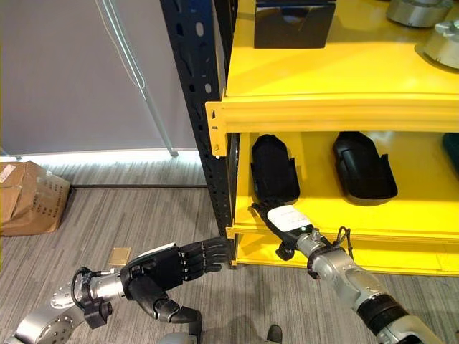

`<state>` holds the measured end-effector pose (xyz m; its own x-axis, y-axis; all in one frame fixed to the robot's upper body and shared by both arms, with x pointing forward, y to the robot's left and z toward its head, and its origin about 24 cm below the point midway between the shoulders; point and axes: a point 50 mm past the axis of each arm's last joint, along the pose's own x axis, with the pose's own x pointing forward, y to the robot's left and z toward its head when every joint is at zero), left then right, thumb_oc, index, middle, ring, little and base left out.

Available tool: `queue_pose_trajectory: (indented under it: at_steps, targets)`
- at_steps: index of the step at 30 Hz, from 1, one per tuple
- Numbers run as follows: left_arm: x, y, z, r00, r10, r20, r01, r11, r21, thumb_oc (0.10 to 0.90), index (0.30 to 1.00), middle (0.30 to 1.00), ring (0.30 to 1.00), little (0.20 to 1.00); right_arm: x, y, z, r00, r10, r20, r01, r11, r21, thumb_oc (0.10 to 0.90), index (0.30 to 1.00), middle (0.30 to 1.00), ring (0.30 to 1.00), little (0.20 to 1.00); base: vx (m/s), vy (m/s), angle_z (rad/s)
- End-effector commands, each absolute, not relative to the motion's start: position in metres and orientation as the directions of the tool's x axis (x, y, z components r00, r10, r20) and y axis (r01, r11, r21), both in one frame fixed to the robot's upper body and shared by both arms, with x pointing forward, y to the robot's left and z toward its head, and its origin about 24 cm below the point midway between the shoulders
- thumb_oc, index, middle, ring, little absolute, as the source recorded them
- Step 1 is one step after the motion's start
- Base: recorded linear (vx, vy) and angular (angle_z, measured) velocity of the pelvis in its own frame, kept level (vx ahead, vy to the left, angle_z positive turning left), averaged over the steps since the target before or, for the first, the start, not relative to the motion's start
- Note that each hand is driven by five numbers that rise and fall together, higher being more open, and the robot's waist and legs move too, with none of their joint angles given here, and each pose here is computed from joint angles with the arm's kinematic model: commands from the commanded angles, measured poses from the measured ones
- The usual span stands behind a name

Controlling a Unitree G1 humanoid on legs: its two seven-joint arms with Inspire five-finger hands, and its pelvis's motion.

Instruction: Move parts from the plastic box to the shelf.

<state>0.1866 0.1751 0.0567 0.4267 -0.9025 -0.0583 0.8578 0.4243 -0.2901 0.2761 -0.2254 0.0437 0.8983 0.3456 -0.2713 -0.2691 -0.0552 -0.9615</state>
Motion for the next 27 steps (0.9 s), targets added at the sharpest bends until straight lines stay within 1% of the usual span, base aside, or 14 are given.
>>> queue_pose_trajectory:
  at_steps: [1,5,8,15,17,27]
  targets:
    - [0.192,0.17,0.085,0.35,-0.934,0.064,0.923,0.333,-0.193,0.9,1.0,1.0,1.0,1.0,0.288,-0.221,0.068,0.898,0.401,-0.179,-0.158,-0.086,-0.984,0.9,1.0,1.0,1.0,1.0,0.0,0.0,0.0]
    - [0.192,0.17,0.085,0.348,-0.935,0.063,0.924,0.331,-0.193,0.9,1.0,1.0,1.0,1.0,0.29,-0.22,0.068,0.898,0.403,-0.176,-0.156,-0.082,-0.984,0.9,1.0,1.0,1.0,1.0,0.0,0.0,0.0]
    - [0.194,0.166,0.084,0.336,-0.94,0.062,0.928,0.319,-0.195,0.9,1.0,1.0,1.0,1.0,0.298,-0.217,0.067,0.906,0.393,-0.157,-0.137,-0.078,-0.987,0.9,1.0,1.0,1.0,1.0,0.0,0.0,0.0]
    - [0.197,0.162,0.084,0.315,-0.948,0.056,0.934,0.298,-0.199,0.9,1.0,1.0,1.0,1.0,0.314,-0.223,0.07,0.935,0.331,-0.123,-0.1,-0.086,-0.991,0.9,1.0,1.0,1.0,1.0,0.0,0.0,0.0]
    - [0.198,0.159,0.085,0.293,-0.955,0.054,0.939,0.277,-0.203,0.9,1.0,1.0,1.0,1.0,0.326,-0.229,0.076,0.948,0.295,-0.12,-0.093,-0.105,-0.99,0.9,1.0,1.0,1.0,1.0,0.01,-0.01,0.04]
    - [0.201,0.154,0.086,0.266,-0.962,0.053,0.946,0.25,-0.206,0.9,1.0,1.0,1.0,1.0,0.34,-0.234,0.082,0.964,0.238,-0.116,-0.087,-0.13,-0.988,0.9,1.0,1.0,1.0,1.0,0.0,0.001,0.05]
